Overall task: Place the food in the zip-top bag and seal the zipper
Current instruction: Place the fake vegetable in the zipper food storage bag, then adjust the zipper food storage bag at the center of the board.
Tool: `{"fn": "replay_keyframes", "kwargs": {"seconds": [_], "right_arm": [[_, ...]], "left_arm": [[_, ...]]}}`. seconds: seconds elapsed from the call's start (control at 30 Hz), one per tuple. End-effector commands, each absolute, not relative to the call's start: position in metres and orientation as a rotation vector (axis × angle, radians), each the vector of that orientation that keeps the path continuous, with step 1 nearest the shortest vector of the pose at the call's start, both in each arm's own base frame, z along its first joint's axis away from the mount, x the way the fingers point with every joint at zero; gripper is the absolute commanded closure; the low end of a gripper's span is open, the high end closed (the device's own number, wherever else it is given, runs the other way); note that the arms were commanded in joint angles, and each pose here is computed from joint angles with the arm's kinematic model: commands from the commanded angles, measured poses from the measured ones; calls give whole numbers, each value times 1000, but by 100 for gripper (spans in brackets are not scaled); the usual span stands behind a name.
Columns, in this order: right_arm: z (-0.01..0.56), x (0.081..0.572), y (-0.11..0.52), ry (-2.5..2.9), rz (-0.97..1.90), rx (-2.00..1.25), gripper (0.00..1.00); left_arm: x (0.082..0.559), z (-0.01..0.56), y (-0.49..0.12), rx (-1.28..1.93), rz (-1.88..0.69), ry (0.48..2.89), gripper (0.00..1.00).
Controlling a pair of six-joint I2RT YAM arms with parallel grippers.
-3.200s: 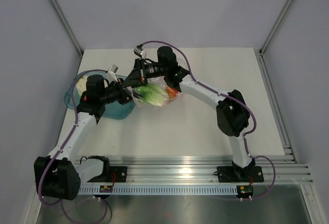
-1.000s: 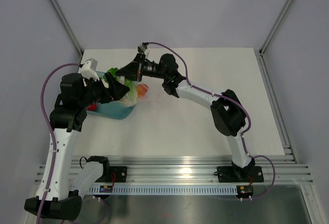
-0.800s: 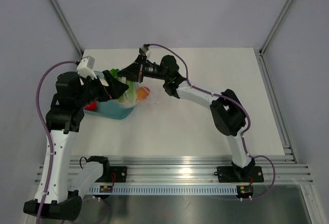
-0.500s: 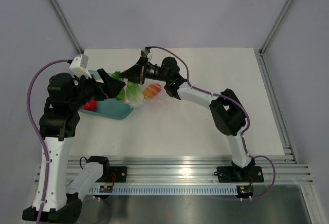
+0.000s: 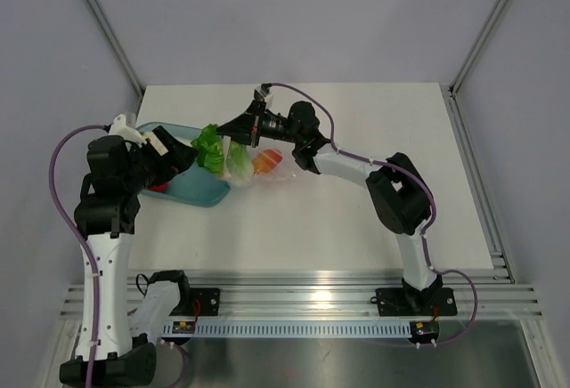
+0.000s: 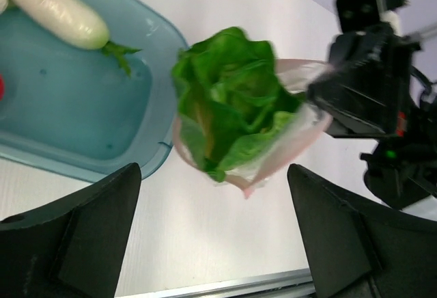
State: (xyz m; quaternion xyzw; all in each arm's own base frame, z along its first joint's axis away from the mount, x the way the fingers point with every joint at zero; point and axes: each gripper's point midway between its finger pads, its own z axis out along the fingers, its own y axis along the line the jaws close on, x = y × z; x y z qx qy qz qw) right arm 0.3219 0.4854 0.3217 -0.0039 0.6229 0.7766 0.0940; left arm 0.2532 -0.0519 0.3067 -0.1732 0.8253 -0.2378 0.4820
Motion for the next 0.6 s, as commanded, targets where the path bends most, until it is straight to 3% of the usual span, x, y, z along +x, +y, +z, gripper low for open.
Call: {"fn": "replay_keyframes", "kwargs": {"seconds": [0.0, 0.23, 0.47, 0.57], "right_arm": [[393, 306, 456, 1616, 2345, -148, 100], [402, 307, 439, 1582, 2343, -154, 100], [417, 297, 422, 1537, 2372, -225, 100], [425, 292, 418, 1519, 2375, -267, 100]], "left_arm": [[252, 306, -39, -535, -567, 1961, 13], [260, 283, -26, -724, -588, 1952, 19], [280, 241, -63, -758, -1007, 1972, 33], [284, 235, -72, -746, -1100, 1967, 34]]}}
